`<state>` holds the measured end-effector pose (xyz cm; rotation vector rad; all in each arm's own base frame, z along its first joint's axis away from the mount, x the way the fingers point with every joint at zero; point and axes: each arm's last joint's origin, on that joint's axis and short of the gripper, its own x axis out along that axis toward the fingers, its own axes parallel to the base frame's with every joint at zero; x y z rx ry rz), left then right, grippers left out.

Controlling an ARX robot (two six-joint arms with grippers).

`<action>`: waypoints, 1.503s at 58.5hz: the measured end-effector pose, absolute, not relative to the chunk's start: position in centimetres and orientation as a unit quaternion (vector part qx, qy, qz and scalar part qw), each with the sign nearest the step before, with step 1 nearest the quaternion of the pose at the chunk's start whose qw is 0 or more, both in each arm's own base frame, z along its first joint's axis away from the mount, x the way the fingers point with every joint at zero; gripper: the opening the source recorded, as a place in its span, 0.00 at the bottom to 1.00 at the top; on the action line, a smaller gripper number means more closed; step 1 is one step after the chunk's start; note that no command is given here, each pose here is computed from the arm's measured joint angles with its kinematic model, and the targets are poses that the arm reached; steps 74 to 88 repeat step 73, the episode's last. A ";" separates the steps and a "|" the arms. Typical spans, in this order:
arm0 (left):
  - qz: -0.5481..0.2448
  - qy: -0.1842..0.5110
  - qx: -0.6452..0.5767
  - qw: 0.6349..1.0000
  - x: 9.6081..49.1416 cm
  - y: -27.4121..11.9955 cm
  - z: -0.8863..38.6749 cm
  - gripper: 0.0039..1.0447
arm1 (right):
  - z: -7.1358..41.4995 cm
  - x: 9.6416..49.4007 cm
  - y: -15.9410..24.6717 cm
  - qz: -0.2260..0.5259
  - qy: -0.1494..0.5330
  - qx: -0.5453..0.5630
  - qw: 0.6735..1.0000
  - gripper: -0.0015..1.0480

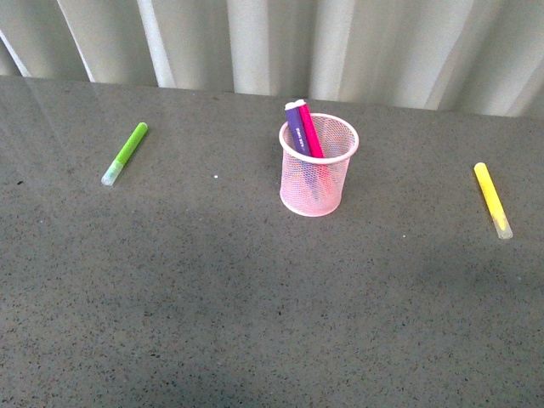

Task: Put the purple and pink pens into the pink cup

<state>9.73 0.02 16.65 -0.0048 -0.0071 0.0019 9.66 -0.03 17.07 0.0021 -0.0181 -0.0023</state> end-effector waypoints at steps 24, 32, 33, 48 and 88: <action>0.001 -0.004 -0.002 1.000 9.7 0.0 16.7 0.94 | 17.1 9.7 0.0 -0.001 -0.009 0.001 1.000 0.60; 0.001 -0.004 -0.002 1.000 9.7 0.0 16.7 0.94 | 17.1 9.7 0.0 -0.001 -0.009 0.001 1.000 0.82; 0.001 -0.004 -0.002 1.000 9.7 0.0 16.7 0.94 | 17.1 9.7 0.0 -0.001 -0.009 0.001 1.000 0.85; 0.001 -0.004 -0.002 1.000 9.7 0.0 16.7 0.94 | 17.1 9.7 0.0 -0.001 -0.009 0.001 1.000 0.93; 0.001 -0.004 -0.002 1.000 9.7 0.0 16.7 0.94 | 17.1 9.7 0.0 -0.001 -0.009 0.001 1.000 0.93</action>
